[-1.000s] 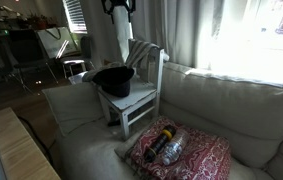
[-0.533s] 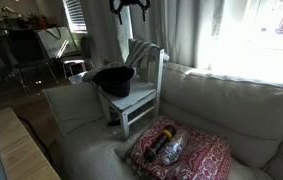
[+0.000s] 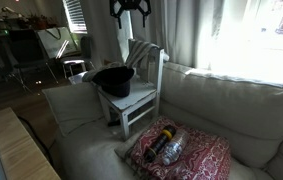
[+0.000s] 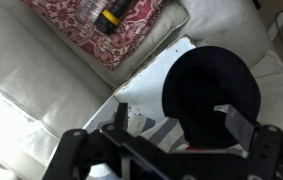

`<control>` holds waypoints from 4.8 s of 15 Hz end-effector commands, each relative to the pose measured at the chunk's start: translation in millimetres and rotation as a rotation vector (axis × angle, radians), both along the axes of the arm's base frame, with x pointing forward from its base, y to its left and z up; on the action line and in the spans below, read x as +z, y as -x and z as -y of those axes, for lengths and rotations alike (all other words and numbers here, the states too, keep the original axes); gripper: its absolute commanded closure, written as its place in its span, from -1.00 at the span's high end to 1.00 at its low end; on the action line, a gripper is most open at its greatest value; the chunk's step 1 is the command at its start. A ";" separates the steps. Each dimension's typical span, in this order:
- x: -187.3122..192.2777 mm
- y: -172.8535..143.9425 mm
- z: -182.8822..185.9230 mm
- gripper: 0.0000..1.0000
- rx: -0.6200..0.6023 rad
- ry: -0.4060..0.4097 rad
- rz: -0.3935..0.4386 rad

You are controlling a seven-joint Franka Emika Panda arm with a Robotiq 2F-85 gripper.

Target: Hang the striped towel and black hat on the backrest of the white chair.

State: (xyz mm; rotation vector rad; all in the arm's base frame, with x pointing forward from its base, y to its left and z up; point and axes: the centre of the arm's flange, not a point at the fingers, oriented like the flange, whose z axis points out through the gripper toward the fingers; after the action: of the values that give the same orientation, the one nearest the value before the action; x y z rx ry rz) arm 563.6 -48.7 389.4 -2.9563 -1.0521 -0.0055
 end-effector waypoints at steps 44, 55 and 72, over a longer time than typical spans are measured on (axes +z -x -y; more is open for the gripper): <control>-95.9 38.9 70.7 -0.98 -0.388 -0.186 -0.256; -36.1 11.8 85.8 -0.94 -0.639 -0.111 -0.111; -22.9 -68.2 102.3 -0.98 -0.866 0.391 0.247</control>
State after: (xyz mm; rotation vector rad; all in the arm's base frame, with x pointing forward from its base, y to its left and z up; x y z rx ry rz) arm 604.7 -163.5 377.8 -3.4720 0.2647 -0.1720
